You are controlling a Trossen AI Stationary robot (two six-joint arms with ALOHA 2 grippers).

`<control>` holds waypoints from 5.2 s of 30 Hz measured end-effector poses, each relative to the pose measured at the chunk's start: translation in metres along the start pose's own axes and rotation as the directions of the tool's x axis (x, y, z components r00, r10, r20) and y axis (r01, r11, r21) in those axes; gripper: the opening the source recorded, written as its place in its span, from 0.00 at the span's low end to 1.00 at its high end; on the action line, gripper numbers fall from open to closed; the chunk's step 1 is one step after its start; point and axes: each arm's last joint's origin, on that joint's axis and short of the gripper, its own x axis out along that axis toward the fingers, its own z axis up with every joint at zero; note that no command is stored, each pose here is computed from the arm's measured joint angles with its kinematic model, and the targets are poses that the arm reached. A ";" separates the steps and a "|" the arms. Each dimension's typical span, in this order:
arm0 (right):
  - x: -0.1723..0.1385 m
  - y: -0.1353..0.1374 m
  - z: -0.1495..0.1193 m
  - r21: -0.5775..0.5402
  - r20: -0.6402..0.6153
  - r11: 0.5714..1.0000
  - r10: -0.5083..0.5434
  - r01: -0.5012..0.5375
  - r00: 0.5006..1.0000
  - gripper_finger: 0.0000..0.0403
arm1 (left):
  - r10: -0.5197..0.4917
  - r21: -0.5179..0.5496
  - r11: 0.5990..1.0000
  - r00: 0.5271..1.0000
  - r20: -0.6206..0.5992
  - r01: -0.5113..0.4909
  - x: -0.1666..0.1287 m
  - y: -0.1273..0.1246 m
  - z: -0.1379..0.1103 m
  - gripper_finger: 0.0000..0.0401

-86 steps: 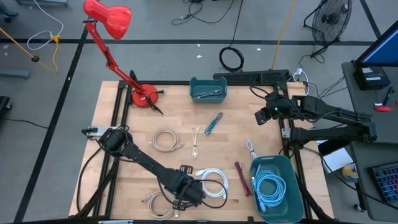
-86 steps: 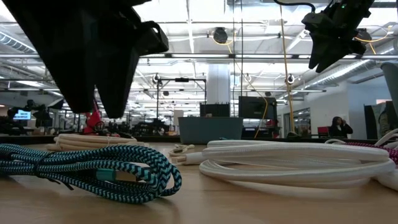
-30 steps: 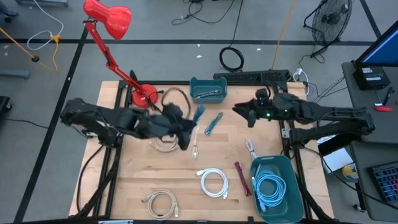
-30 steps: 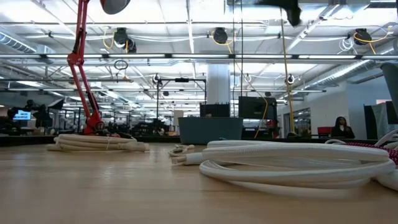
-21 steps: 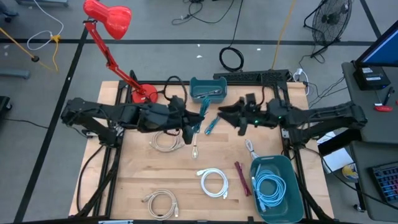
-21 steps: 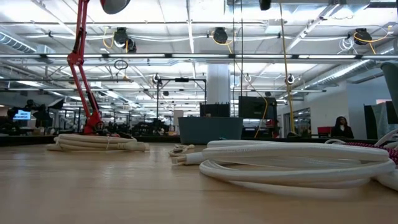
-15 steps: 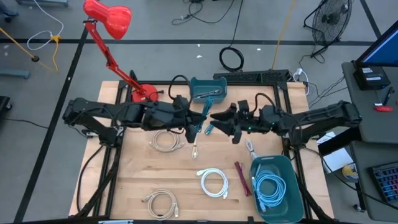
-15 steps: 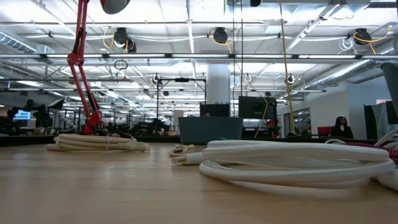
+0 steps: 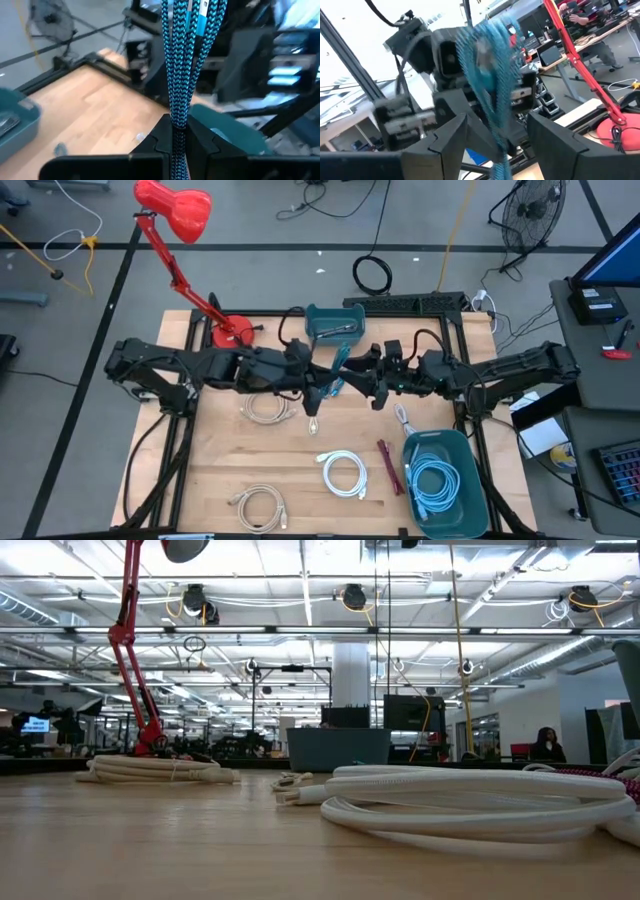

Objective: Pick & Place USB Port
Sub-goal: Put the bottom blue and white charger cable into the top blue bin

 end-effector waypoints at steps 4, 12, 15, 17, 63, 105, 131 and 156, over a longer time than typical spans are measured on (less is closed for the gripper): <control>0.000 0.000 0.000 -0.004 0.002 1.000 0.000 0.000 1.000 0.47 | -0.008 0.003 1.000 1.000 -0.019 0.009 0.005 0.001 -0.002 0.06; 0.000 -0.001 -0.001 -0.007 -0.008 1.000 -0.006 0.006 1.000 0.34 | 0.004 0.007 1.000 1.000 -0.018 -0.004 0.008 0.005 -0.001 0.06; 0.000 -0.001 -0.001 -0.014 -0.007 1.000 -0.007 0.006 1.000 0.25 | 0.000 0.006 1.000 1.000 -0.020 0.000 0.009 0.006 -0.001 0.06; 0.000 -0.001 -0.001 -0.017 -0.006 1.000 -0.008 0.008 1.000 0.19 | -0.010 0.003 1.000 1.000 -0.023 0.010 0.009 0.007 0.000 0.06; -0.018 -0.130 0.066 -0.046 0.033 0.865 -0.498 0.499 0.867 0.02 | 0.171 0.076 0.985 0.949 -0.263 -0.156 -0.028 0.002 -0.031 0.39; 0.072 -0.295 0.064 -0.547 -0.623 0.821 -0.531 0.166 0.575 0.02 | 0.369 0.079 0.928 0.874 -0.316 -0.363 -0.020 0.049 -0.021 0.39; 0.087 -0.304 0.010 -0.727 -0.636 0.686 -0.670 -0.007 0.383 0.02 | 0.375 0.079 0.925 0.855 -0.358 -0.372 -0.025 0.045 -0.028 0.39; 0.086 -0.344 -0.018 -0.779 -0.606 0.626 -0.733 -0.042 0.308 0.04 | 0.384 0.094 0.921 0.837 -0.390 -0.379 -0.027 0.047 -0.030 0.39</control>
